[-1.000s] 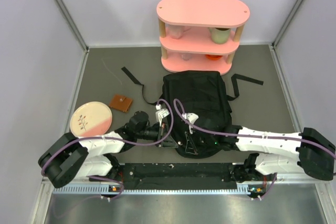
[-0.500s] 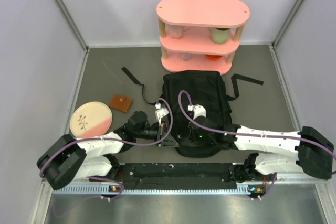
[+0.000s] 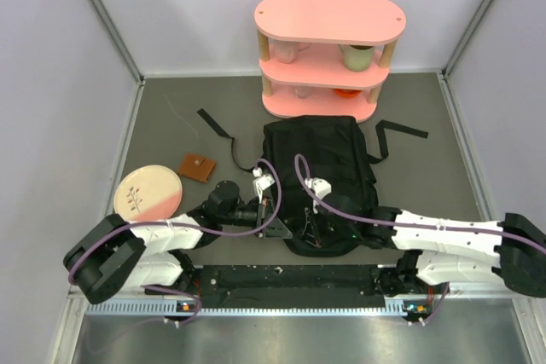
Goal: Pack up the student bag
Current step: Zip the student bag at the center of the board.
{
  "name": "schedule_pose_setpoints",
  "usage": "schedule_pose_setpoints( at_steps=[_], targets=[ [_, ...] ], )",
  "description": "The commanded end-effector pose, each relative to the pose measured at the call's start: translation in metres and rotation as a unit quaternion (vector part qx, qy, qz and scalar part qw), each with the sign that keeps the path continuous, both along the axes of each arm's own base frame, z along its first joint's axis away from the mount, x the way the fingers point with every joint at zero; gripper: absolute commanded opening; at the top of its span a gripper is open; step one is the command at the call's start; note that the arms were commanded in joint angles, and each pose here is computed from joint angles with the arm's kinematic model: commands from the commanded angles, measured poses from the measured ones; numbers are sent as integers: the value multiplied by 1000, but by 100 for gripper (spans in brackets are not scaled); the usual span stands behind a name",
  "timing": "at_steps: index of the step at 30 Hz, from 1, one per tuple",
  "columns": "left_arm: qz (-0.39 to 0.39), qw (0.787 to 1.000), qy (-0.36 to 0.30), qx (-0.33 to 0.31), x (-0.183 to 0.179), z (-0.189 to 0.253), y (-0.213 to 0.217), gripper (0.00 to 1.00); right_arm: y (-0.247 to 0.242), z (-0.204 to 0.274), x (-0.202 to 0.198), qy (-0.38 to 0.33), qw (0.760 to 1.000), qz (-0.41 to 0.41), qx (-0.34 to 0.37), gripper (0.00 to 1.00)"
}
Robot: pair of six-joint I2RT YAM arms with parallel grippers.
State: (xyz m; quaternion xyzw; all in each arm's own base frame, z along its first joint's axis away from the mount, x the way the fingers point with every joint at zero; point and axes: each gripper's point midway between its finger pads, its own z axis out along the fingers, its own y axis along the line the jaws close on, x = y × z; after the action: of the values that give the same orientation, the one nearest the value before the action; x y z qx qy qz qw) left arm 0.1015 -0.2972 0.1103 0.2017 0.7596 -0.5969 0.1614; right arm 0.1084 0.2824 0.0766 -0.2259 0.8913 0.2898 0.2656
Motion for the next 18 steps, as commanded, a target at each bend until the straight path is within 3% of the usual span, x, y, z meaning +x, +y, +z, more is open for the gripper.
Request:
schedule_pose_setpoints(
  at_steps=[1,5,7,9,14,18],
  targets=[
    [36,999,-24,-17,14,13,1,10,1,20,-28,28,997,53,47,16],
    [56,998,-40,-8,19,18,7,24,-19,23,-20,14,999,4,37,37],
    [60,997,-53,-4,20,23,10,32,-27,30,-10,-3,998,-36,42,55],
    [58,996,-61,-2,18,27,14,38,-30,38,2,-16,996,-75,48,61],
    [71,995,-68,5,18,31,20,41,-27,60,20,-33,989,-128,67,63],
    [138,987,-73,40,35,22,33,59,-22,71,32,-27,980,-177,91,63]
  ],
)
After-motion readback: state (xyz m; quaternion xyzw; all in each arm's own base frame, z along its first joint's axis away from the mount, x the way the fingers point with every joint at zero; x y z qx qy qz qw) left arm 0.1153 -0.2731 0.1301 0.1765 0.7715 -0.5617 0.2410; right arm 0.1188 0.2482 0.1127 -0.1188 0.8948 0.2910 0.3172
